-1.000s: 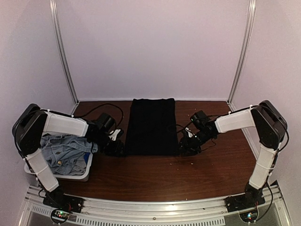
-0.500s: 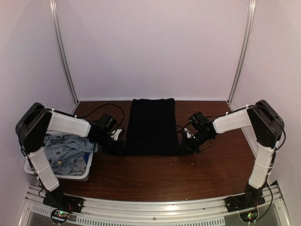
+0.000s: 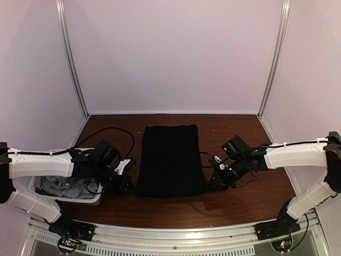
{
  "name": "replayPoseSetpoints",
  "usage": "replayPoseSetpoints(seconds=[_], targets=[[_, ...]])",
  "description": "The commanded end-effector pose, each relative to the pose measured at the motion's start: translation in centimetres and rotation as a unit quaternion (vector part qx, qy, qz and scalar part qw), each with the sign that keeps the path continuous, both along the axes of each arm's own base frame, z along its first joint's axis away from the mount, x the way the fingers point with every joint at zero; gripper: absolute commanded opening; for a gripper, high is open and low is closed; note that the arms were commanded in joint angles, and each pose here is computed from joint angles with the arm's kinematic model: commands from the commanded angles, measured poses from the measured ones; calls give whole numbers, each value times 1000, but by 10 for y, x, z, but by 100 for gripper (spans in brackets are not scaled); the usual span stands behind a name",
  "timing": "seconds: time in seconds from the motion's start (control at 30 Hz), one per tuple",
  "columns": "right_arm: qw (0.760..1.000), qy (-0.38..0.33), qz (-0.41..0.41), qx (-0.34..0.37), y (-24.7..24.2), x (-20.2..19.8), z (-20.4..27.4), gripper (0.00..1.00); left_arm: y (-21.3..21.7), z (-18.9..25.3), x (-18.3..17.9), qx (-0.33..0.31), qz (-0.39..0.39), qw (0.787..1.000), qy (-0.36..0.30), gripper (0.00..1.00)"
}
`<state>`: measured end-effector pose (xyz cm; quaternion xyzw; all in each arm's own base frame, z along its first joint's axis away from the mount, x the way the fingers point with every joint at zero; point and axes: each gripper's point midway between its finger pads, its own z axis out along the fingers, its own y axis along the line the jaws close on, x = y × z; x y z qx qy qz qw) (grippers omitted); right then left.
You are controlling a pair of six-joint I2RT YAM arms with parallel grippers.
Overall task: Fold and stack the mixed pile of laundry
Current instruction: Pick up the 2/3-rectangle-folded T-shirt from the center of the board, then fold the 2/3-rectangle-folded T-shirt at the center of the board.
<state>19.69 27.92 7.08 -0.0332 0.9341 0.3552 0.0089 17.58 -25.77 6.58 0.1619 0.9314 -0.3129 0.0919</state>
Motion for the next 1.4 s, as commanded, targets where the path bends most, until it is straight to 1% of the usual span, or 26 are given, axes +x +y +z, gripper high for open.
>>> replayPoseSetpoints(seconds=[0.0, 0.1, 0.2, 0.3, 0.43, 0.53, 0.6, 0.7, 0.8, 0.83, 0.9, 0.97, 1.07, 1.2, 1.37], targets=[[999, 28, -23, 1, 2, -43, 23, 0, 12, 20, -36, -17, 15, 999, 36, 0], [999, 13, -50, 7, -2, -40, 45, 0, 16, 54, -34, -39, 29, 999, 9, 0], [998, -17, -58, -5, -3, -14, 67, 0, 12, 73, -19, -28, 35, 999, -9, 0], [997, -38, -67, -22, -6, 21, 76, 0, 3, 89, 15, -25, 48, 998, -33, 0], [994, -57, -90, -18, -9, 81, 81, 0, 2, 99, 83, -16, 81, 994, -69, 0], [993, -76, -91, -15, -3, 124, 81, 0, 2, 90, 133, 7, 89, 992, -86, 0], [993, -80, -83, -21, 2, 149, 69, 0, 0, 77, 158, 24, 89, 992, -88, 0], [994, -81, -70, -29, 11, 179, 43, 0, -9, 45, 180, 34, 82, 993, -72, 0], [994, -79, -59, -40, 17, 197, 16, 0, -18, 14, 190, 33, 79, 995, -58, 0], [995, -75, -55, -43, 18, 199, 5, 0, -18, 0, 190, 37, 82, 995, -49, 0], [995, -65, -50, -48, 19, 198, -15, 0, -19, -14, 190, 35, 84, 995, -44, 0], [996, -47, -46, -52, 17, 190, -33, 0, -18, -25, 186, 38, 85, 995, -37, 0], [997, -35, -46, -55, 12, 171, -42, 0, -18, -30, 169, 44, 67, 996, -27, 0], [997, -43, -49, -40, 4, 143, -12, 0, -7, -14, 140, 58, 48, 997, -36, 0], [997, -53, -58, -20, -8, 109, 33, 0, 9, 37, 122, 54, 41, 995, -70, 0]])
